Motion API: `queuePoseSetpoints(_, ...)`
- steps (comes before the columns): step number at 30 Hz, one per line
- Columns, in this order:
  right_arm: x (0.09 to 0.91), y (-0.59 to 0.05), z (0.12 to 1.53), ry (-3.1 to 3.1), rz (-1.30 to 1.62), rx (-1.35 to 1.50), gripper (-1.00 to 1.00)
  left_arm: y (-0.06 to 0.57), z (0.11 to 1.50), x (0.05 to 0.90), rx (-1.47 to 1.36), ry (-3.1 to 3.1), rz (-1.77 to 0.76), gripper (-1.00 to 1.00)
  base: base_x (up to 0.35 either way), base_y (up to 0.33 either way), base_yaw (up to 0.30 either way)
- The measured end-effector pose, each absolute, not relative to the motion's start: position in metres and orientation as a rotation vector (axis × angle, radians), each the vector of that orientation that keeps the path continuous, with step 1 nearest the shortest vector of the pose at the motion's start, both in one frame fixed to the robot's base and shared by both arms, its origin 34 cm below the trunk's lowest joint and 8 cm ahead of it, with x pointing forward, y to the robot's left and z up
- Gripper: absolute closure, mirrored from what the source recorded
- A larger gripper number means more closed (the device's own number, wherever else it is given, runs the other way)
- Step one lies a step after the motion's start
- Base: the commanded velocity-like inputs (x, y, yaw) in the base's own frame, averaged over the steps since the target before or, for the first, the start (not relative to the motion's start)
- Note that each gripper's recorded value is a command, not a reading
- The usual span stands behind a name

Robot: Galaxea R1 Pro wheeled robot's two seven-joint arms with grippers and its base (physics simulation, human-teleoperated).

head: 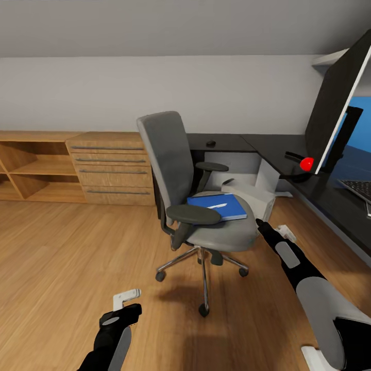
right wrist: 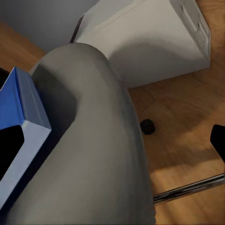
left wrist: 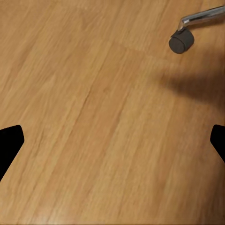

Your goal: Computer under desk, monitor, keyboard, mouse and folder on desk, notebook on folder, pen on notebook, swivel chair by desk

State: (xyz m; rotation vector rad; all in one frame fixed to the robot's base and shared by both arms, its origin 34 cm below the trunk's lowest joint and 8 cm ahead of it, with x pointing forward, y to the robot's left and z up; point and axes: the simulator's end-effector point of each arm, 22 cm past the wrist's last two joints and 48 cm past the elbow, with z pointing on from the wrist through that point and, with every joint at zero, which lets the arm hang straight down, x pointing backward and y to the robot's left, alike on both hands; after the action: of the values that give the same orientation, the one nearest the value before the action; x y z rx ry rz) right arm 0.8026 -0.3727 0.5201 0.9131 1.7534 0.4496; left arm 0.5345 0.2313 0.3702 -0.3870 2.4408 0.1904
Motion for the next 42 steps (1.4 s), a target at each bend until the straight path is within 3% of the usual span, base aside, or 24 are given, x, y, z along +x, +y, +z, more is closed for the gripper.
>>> queuePoseSetpoints(42, 0.797, -0.391, 0.515, 1.76, 0.506, 0.992, -1.0, 0.251, 0.367, 0.531, -0.45, 2.439, 0.215, -1.0, 0.087, 0.0, 0.0)
